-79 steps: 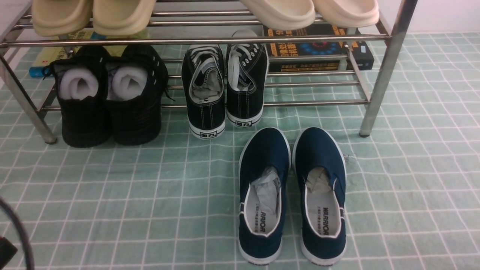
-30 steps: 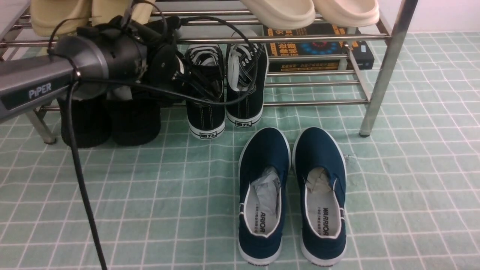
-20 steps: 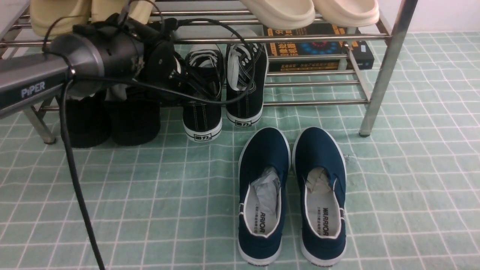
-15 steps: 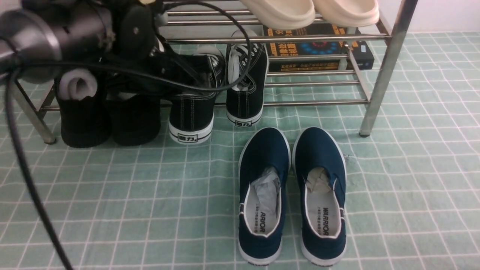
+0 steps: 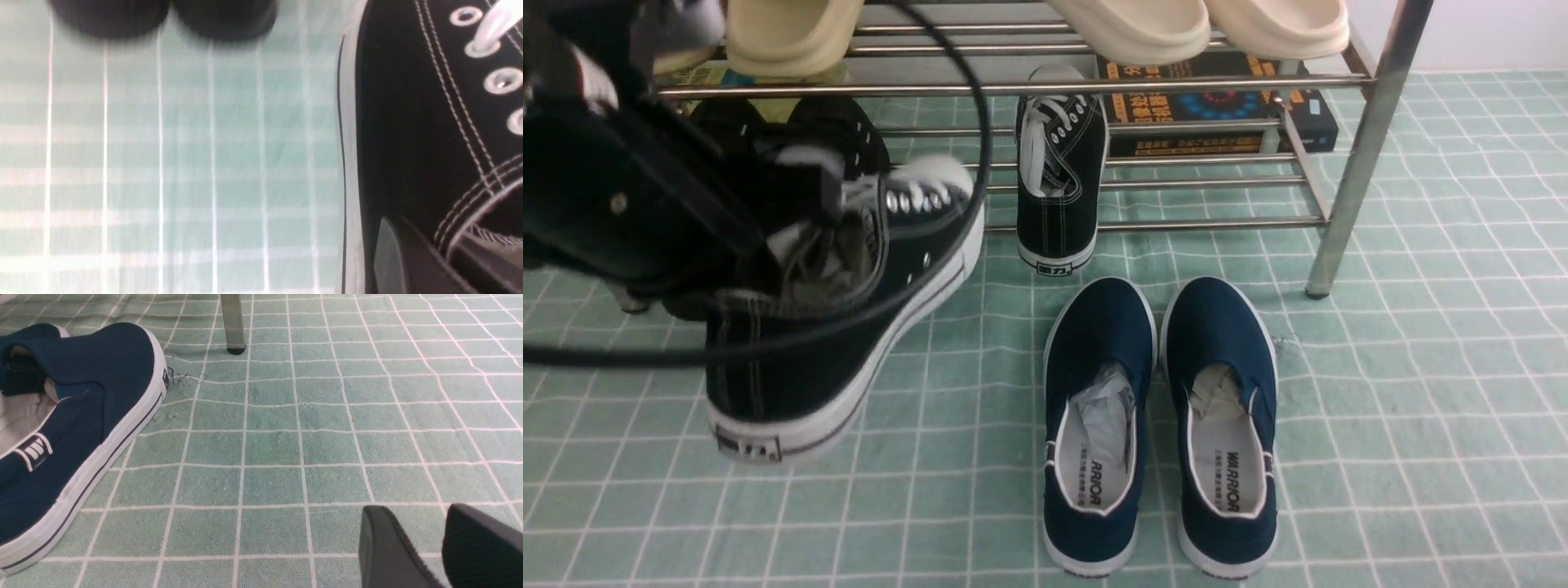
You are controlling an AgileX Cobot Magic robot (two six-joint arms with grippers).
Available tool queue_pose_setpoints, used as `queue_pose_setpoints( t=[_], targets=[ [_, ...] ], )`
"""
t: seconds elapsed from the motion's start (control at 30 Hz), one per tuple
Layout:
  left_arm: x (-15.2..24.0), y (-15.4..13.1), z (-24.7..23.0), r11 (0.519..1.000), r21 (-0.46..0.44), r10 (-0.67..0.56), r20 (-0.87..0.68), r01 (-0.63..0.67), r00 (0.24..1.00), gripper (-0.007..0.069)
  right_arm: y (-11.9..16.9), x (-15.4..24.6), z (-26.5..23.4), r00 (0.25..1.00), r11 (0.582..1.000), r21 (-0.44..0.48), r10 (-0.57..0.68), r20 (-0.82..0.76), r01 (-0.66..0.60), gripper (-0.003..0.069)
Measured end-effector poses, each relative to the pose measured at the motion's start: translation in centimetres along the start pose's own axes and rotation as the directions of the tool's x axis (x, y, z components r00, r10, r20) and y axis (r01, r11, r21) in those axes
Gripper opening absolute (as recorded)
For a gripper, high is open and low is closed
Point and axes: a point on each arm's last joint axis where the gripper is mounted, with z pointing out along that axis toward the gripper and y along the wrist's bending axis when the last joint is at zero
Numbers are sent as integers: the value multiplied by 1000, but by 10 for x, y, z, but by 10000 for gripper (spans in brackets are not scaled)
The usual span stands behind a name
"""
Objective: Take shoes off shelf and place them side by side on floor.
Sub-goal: 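Set the held shoe down on the floor in front of the rack with the left gripper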
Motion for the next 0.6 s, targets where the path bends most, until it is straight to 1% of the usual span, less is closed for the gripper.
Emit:
queue_pose_setpoints(
  t=[0.1, 0.17, 0.27, 0.37, 0.4, 0.43, 0.6],
  targets=[
    [26, 10, 31, 997, -17, -71, -59, 70, 996, 11, 0, 0, 0, 1000, 1000, 0, 0, 0, 0, 237],
    [43, 16, 52, 992, -24, -123, -54, 122, 991, 12, 0, 0, 0, 1000, 1000, 0, 0, 0, 0, 237],
    [56, 21, 70, 984, -14, -178, -24, 177, 984, 13, 0, 0, 0, 1000, 1000, 0, 0, 0, 0, 237],
    [60, 25, 79, 977, -2, -212, 27, 212, 977, 13, 0, 0, 0, 1000, 1000, 0, 0, 0, 0, 237],
    [62, 28, 83, 973, -11, -231, 62, 232, 971, 13, 0, 0, 0, 1000, 1000, 0, 0, 0, 0, 237],
    [63, 29, 84, 973, -11, -231, 62, 232, 971, 13, 0, 0, 0, 1000, 1000, 0, 0, 0, 0, 237],
    [66, 41, 89, 959, -89, -256, 132, 269, 958, 13, 0, 0, 0, 1000, 1000, 0, 0, 0, 0, 237]
  ],
)
